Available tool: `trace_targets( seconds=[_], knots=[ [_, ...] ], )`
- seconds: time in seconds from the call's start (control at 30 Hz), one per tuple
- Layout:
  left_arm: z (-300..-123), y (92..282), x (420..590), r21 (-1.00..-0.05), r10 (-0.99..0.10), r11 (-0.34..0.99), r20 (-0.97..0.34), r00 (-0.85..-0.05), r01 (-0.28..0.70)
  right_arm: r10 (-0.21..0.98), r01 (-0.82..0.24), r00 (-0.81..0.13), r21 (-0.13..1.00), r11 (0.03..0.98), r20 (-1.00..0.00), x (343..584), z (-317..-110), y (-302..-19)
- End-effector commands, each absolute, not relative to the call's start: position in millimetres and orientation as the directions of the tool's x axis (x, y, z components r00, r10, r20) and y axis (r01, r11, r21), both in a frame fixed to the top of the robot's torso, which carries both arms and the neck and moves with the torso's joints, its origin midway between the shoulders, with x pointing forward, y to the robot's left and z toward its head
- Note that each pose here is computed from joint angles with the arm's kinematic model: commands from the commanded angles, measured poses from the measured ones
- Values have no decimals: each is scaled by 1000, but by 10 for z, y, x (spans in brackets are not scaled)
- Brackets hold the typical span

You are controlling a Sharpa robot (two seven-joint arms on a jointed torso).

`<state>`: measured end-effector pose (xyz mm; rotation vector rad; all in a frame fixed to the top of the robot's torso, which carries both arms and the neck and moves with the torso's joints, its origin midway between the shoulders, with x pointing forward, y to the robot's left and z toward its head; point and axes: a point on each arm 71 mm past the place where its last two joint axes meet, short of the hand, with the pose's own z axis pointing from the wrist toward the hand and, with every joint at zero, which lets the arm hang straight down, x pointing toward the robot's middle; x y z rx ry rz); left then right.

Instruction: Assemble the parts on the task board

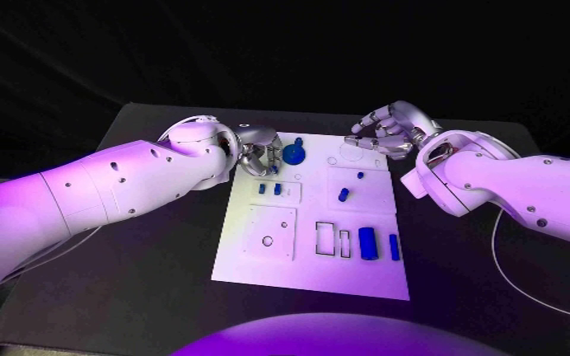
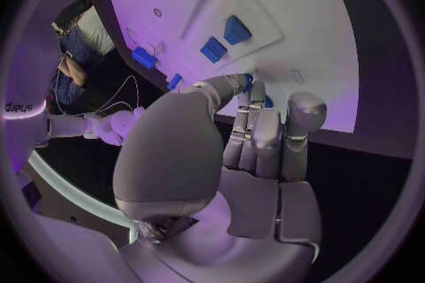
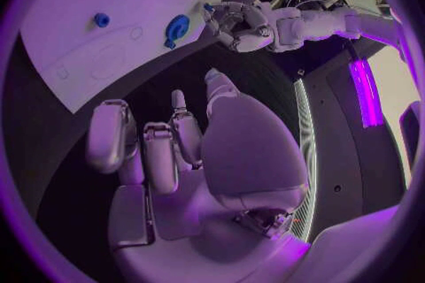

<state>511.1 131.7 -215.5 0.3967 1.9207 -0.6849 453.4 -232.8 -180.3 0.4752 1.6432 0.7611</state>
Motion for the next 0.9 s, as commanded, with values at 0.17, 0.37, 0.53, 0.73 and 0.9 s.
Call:
trace_targets(
  seconds=[0.17,0.37,0.53,0.73,0.9],
  knots=[
    [-2186,1301,5095,-272,12,787,-890,-456,553,672,-112,-215,701,704,-709,4532,-1801,-2316],
    [-2195,1298,5097,-270,19,790,-887,-462,550,672,-113,-216,701,704,-709,4531,-1801,-2316],
    [-2202,1285,5095,-270,22,789,-885,-464,552,672,-113,-216,701,704,-709,4531,-1801,-2315],
    [-2211,1261,5093,-276,19,783,-885,-464,557,672,-113,-216,701,704,-709,4531,-1801,-2313],
    [-2219,1247,5092,-278,19,781,-885,-466,559,671,-113,-218,701,704,-709,4530,-1802,-2311]
  ],
)
